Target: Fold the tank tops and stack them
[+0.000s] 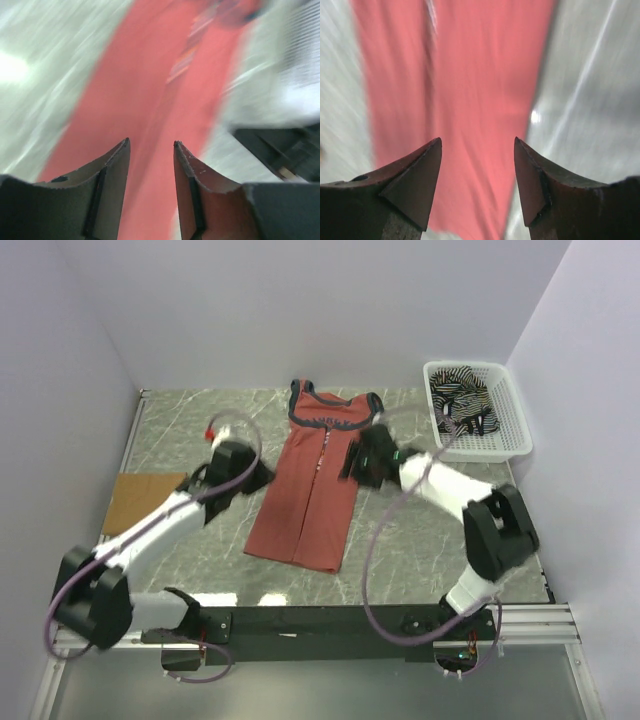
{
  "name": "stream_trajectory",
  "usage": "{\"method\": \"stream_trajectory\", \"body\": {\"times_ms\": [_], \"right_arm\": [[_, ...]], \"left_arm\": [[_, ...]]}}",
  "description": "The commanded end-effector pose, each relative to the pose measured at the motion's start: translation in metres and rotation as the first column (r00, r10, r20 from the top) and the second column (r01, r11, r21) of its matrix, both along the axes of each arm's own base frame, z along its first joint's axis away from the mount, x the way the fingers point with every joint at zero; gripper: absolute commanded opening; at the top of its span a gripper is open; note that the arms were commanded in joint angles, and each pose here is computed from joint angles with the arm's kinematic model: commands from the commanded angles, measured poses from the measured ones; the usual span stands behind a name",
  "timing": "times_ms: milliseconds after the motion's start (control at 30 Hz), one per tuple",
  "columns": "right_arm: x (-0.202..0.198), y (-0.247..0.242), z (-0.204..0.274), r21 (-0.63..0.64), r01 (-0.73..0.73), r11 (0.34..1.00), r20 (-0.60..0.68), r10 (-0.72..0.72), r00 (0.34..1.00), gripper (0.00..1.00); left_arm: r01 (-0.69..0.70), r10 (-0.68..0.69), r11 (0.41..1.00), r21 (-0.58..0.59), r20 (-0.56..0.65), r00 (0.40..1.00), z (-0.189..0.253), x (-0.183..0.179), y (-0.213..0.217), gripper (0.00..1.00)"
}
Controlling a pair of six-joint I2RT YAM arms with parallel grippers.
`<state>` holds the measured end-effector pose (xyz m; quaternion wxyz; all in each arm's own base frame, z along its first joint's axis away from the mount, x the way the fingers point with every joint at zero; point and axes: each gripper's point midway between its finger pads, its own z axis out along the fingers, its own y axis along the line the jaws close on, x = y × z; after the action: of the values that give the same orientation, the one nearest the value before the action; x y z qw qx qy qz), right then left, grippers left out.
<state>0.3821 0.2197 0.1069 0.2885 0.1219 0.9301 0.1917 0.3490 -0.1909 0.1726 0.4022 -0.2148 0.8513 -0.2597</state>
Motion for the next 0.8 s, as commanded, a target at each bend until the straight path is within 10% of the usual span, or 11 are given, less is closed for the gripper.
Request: {"method": "stream_trajectory", "body": {"times_ms": [0,233,767], "right_arm": [[-0.085,0.005,-0.037,-0.013,0.046,0.999,-0.059,-0.046,0.997,0.66],[-0.193,0.004,-0.061,0.116,0.087,0.989,-0.112,-0.074,0.991,0.64],[-0.232,0.024,-0.085,0.225,0.182,0.957,-0.192,-0.139,0.971,0.62]], "left_arm": [[-0.063,0.088,0.990,0.128,-0.200,0.976,-0.071,-0.071,0.043,0.45],[-0.085,0.098,0.994,0.064,-0.253,0.963,-0.113,-0.136,0.058,0.45],[-0.153,0.196,0.974,0.170,-0.279,0.940,-0.147,-0.144,0.080,0.46]]}}
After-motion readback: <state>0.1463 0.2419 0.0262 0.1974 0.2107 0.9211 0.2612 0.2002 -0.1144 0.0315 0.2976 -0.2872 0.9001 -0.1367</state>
